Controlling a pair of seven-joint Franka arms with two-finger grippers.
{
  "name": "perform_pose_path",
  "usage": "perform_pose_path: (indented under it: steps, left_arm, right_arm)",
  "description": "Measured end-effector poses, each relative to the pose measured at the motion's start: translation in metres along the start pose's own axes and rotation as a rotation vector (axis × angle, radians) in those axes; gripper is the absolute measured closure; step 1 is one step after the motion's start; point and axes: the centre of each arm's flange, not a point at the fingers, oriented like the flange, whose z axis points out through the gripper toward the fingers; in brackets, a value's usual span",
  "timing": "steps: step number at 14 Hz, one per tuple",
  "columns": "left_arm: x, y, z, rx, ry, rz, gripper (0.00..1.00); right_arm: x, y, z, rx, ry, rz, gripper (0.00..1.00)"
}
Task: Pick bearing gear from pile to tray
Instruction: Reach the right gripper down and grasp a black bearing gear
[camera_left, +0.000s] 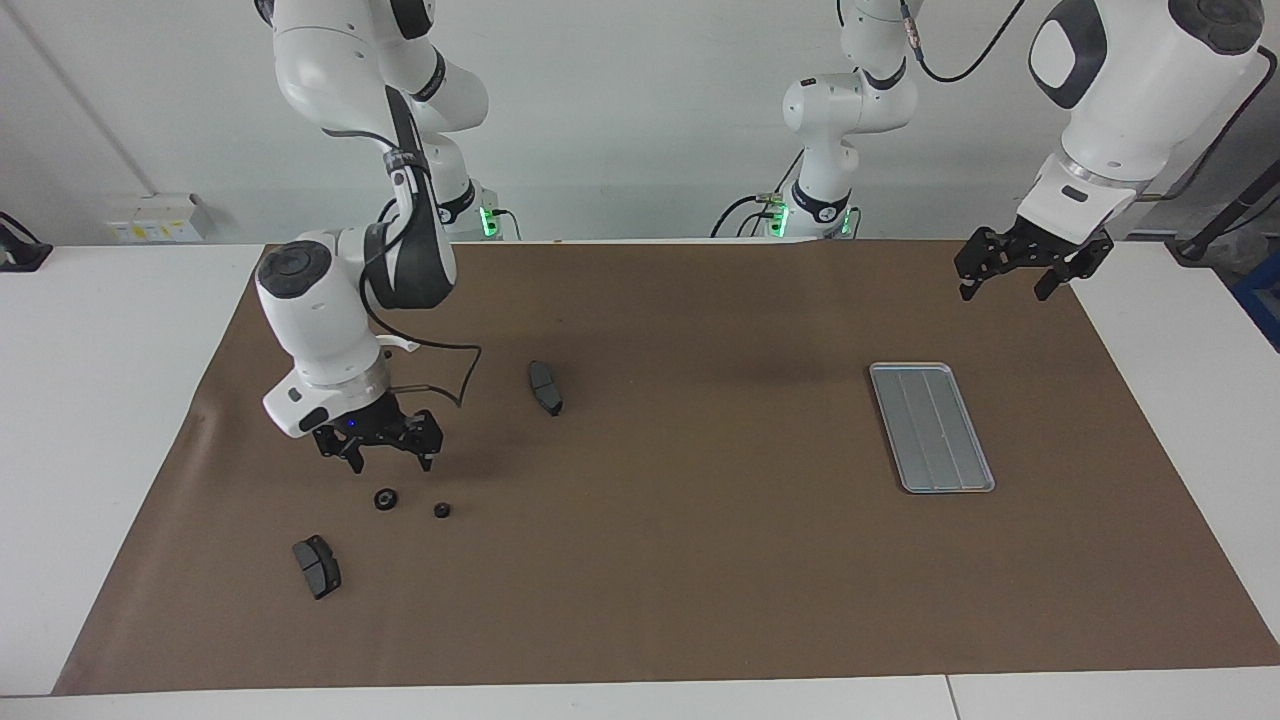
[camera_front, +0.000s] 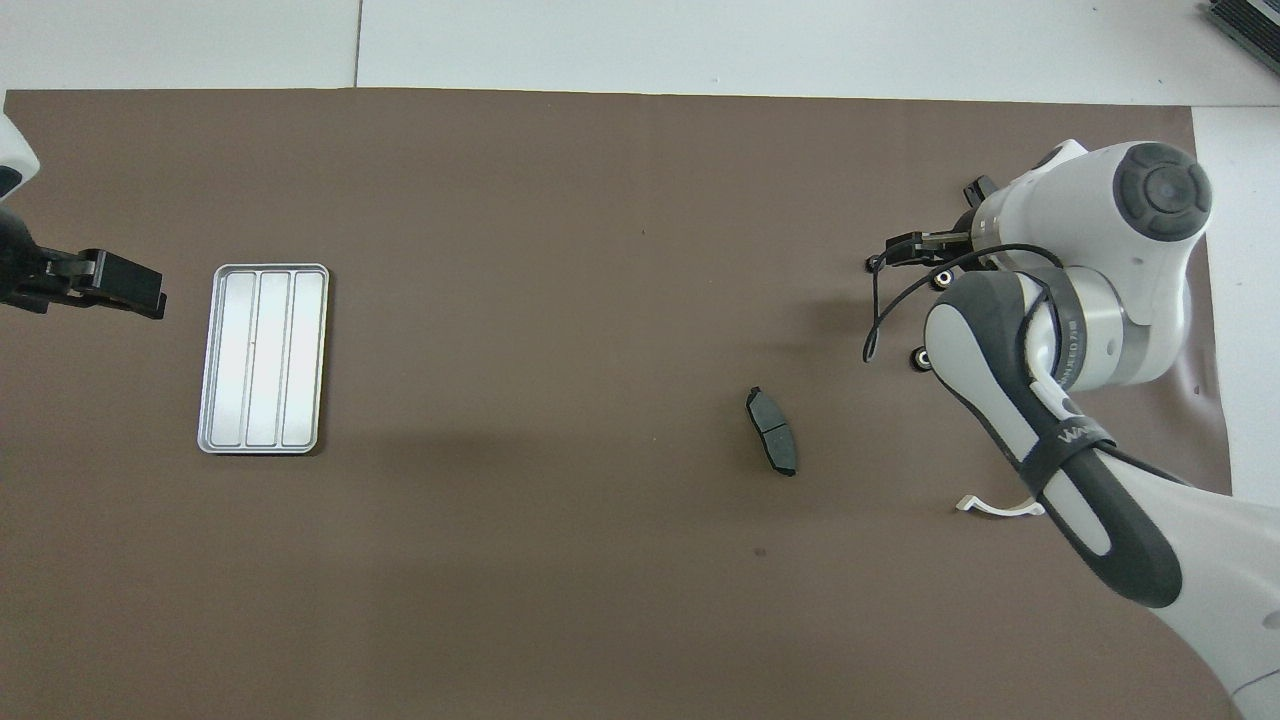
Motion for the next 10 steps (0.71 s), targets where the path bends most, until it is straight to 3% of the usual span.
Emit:
perform_pose_path:
  steps: [4,10]
  left_arm:
    - [0.0,0.0,0.0,0.0,0.0,0.0,0.0]
    - [0.0,0.0,0.0,0.0,0.0,0.0,0.0]
  right_arm:
    - [0.0,-0.03,0.034,0.008,-0.004,-0.044,0.0]
    - [0.008,-0.031,0.06,-0.007,0.027,-0.092,0.0]
